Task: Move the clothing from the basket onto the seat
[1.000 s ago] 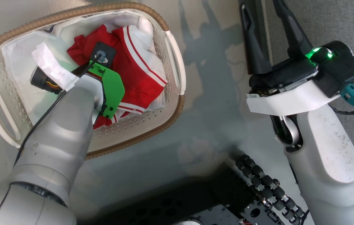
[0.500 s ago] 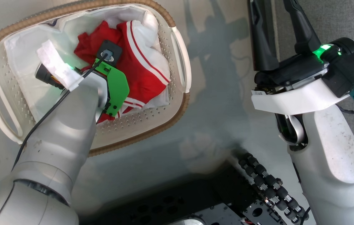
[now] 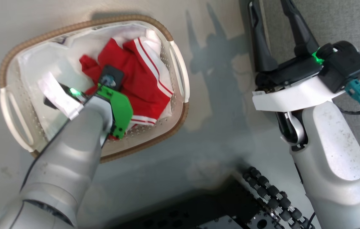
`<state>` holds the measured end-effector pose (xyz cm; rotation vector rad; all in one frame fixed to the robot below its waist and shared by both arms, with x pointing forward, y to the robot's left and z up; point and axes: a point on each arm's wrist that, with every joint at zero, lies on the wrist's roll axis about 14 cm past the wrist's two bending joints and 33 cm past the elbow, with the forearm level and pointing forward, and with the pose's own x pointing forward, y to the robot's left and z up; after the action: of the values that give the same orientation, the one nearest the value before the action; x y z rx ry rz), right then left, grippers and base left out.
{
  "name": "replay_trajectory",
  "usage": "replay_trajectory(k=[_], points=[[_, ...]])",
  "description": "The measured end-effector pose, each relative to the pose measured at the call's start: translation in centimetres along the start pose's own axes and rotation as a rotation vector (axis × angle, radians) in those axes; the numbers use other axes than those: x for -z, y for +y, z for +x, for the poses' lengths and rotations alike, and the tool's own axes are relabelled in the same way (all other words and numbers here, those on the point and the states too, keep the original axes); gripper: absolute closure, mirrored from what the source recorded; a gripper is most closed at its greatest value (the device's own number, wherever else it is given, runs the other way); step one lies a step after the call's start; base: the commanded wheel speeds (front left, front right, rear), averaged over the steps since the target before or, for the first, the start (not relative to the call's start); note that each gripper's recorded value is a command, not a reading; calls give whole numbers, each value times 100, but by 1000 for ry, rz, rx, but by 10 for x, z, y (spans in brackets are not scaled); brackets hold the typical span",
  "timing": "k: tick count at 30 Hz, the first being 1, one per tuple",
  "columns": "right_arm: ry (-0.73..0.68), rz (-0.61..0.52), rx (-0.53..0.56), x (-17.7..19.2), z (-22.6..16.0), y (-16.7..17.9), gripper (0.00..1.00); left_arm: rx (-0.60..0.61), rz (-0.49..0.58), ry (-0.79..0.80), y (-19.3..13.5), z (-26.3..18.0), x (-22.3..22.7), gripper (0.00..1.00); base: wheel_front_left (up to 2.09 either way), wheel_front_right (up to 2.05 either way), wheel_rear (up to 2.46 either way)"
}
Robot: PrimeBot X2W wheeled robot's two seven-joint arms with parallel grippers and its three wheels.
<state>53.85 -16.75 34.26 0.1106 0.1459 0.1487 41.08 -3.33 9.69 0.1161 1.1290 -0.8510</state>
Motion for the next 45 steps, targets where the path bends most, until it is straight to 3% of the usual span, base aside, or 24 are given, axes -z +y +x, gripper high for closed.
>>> replay_trajectory(k=[21,27,45], points=[[-53,0,-37,-64,-56,36,0,-105,-107,-426,-28,-131,-67,100,0,0,0],[-80,6,-66,-82,-75,52,0,-182,-134,-640,-19,-191,-105,100,0,0,0],[-164,12,-168,-121,-128,102,0,-294,-21,-1114,-55,-348,-165,100,0,0,0]])
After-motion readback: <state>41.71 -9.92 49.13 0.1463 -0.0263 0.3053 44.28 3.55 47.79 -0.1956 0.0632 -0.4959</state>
